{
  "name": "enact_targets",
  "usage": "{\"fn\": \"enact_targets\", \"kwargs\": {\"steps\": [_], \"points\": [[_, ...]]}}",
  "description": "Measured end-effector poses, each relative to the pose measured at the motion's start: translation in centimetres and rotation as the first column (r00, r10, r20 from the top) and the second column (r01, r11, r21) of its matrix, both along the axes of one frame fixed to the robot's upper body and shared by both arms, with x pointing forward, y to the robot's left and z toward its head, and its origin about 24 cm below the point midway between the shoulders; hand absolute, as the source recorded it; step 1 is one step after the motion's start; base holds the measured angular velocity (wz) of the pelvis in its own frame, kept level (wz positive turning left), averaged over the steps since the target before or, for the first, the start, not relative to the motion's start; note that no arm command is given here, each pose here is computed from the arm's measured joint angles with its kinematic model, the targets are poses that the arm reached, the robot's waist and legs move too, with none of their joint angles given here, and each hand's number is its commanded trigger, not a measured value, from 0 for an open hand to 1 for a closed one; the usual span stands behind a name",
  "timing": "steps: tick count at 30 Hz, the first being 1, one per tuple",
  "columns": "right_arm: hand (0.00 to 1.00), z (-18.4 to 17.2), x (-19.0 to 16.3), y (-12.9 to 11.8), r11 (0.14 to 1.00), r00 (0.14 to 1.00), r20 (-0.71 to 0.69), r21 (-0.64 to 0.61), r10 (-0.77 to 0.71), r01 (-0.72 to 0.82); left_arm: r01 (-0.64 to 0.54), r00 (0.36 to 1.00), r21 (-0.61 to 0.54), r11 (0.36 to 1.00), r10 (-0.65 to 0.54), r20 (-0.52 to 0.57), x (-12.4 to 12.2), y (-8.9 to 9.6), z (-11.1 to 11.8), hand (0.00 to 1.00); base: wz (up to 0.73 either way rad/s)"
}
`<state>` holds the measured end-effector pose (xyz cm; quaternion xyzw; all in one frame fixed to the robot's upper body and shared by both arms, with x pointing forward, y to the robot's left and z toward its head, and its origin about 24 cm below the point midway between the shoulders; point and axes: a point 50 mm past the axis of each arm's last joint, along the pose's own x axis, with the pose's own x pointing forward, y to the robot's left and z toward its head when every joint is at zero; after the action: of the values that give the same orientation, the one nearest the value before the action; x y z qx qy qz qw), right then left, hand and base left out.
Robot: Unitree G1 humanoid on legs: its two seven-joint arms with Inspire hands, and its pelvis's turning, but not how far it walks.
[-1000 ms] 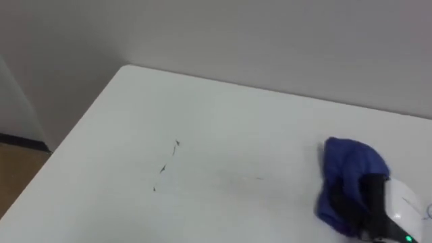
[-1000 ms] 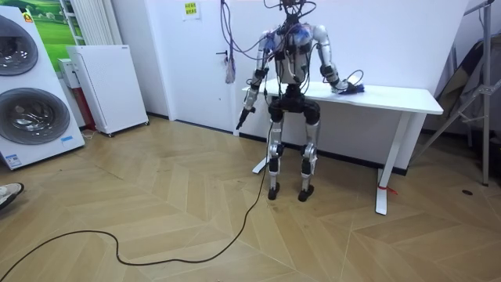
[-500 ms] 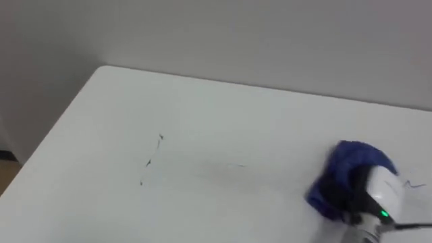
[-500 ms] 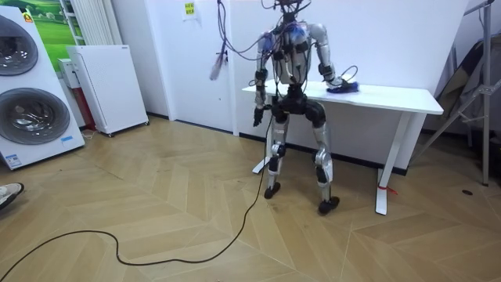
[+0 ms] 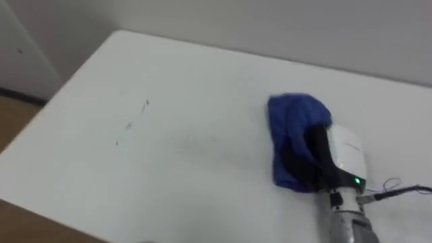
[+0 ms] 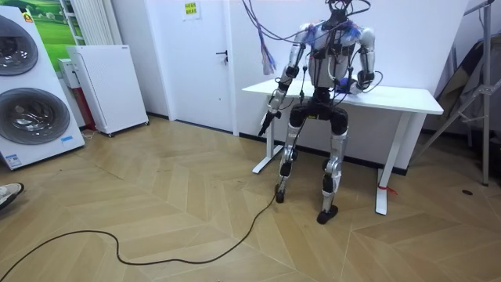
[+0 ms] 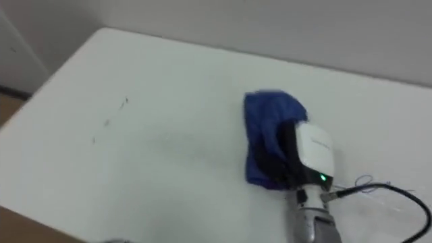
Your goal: Wipe table
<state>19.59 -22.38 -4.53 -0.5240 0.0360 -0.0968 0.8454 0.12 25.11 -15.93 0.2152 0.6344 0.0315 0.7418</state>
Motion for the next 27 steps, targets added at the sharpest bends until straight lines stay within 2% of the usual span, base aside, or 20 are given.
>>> {"fn": "enact_targets", "kwargs": {"steps": [3,5,10,13,17,20,21,24,25,27], "points": [[1.00,-0.2,0.8,0.2,1.000,1.000,-0.016,-0.001,-0.017,0.017,0.000,0.999,-0.009,1.000,0.000,0.036,1.4,-0.2,0.0,0.00,-0.39],[1.00,-0.1,1.7,1.2,1.000,0.999,-0.039,0.019,-0.015,0.015,-0.017,0.998,-0.013,1.000,0.018,0.056,1.9,-0.2,0.0,0.00,-0.66],[1.00,0.1,3.0,4.3,0.995,0.992,-0.079,0.036,0.099,-0.096,-0.020,0.995,-0.042,0.999,0.024,0.096,2.9,-1.6,-0.2,0.00,-0.45],[1.00,-0.2,2.6,4.9,0.992,0.989,-0.095,0.050,0.117,-0.113,-0.062,0.983,-0.044,0.997,0.069,0.168,4.3,-1.5,0.2,0.00,0.02],[1.00,-0.8,1.7,4.2,0.993,0.992,-0.069,0.074,0.102,-0.097,-0.073,0.977,-0.020,0.997,0.075,0.201,4.2,-1.0,0.5,0.00,0.12],[1.00,-1.6,-1.9,1.4,0.993,0.999,-0.023,0.104,-0.046,0.048,-0.145,0.979,0.066,0.987,0.133,0.157,1.8,1.2,0.7,0.00,0.23],[1.00,-1.8,-3.5,0.0,0.987,0.992,-0.005,0.104,-0.126,0.126,-0.193,0.974,0.117,0.974,0.176,0.144,0.5,2.5,1.0,0.00,0.33],[1.00,-2.2,-8.0,-3.8,0.927,0.931,0.009,0.098,-0.366,0.363,-0.278,0.960,0.227,0.933,0.259,0.109,-2.7,5.2,2.1,0.00,0.21],[1.00,-2.2,-9.4,-5.1,0.900,0.904,0.001,0.086,-0.428,0.426,-0.286,0.958,0.253,0.924,0.271,0.093,-3.8,5.9,2.5,0.00,0.00],[1.00,-2.0,-10.9,-7.3,0.868,0.870,-0.006,0.068,-0.492,0.491,-0.286,0.958,0.261,0.922,0.276,0.073,-4.7,6.1,2.7,0.00,0.02]]}}
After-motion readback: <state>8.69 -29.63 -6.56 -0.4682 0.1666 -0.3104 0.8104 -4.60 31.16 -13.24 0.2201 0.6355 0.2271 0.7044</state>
